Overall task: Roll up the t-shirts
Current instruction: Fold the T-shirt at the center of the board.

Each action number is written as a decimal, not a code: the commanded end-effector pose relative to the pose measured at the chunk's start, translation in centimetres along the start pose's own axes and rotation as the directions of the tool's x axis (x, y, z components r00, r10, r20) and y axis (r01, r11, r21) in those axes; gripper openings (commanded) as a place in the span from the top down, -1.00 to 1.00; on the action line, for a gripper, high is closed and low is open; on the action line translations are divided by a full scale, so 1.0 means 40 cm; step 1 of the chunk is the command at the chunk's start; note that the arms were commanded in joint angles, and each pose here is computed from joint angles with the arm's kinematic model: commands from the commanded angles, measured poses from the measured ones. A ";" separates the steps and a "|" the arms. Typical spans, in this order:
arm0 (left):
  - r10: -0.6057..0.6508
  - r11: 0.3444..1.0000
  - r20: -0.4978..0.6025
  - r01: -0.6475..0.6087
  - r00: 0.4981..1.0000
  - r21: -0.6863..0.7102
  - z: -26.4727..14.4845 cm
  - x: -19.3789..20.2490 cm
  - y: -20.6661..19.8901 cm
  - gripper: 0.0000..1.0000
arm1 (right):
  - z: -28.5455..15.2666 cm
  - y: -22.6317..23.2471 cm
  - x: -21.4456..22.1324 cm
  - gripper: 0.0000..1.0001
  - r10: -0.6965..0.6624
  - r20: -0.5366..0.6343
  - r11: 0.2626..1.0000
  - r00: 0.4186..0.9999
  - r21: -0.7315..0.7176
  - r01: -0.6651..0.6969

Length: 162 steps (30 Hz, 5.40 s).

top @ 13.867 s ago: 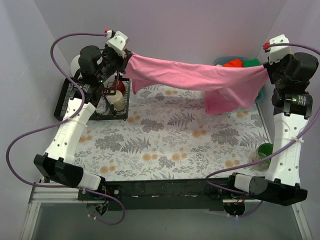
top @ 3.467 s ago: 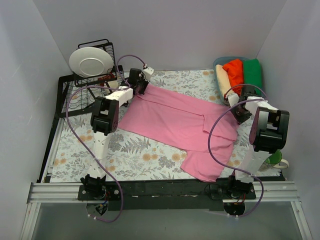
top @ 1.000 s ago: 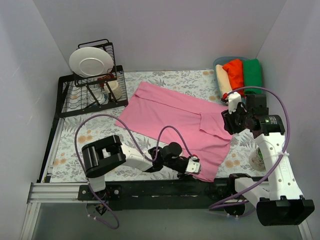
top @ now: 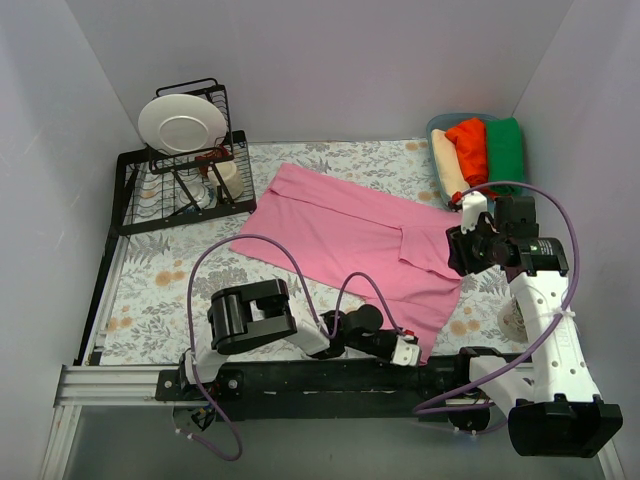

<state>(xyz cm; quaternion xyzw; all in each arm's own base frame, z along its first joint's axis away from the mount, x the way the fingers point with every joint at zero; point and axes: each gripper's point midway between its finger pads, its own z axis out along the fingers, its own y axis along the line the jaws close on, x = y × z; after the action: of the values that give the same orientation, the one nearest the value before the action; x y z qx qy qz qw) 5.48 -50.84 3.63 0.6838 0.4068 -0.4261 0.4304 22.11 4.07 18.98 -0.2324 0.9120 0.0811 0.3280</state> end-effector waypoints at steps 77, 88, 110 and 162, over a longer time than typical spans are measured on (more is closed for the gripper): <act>-0.244 0.906 0.183 0.291 0.952 -0.308 -0.139 -0.202 0.360 1.00 | 0.034 0.243 0.197 0.00 -0.567 0.154 0.558 0.809 -0.650 0.516; -0.243 0.890 0.189 0.296 0.951 -0.346 -0.162 -0.203 0.385 1.00 | 0.044 0.252 0.237 0.39 -0.556 0.124 0.550 0.822 -0.686 0.476; -0.245 0.866 0.220 0.315 0.944 -0.389 -0.203 -0.242 0.405 1.00 | 0.070 0.238 0.258 0.97 -0.567 0.111 0.586 0.816 -0.642 0.495; -0.047 0.999 0.030 0.047 0.998 0.018 -0.019 -0.043 0.033 1.00 | 0.105 0.028 0.035 -0.07 -0.219 0.032 0.966 0.975 -0.131 0.221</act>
<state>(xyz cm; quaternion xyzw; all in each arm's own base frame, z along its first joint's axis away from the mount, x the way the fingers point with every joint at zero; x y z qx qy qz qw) 5.66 -50.12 3.23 0.6829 0.4300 -0.4524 0.3796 23.30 5.88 14.78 -0.3372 0.8772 0.1095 0.3237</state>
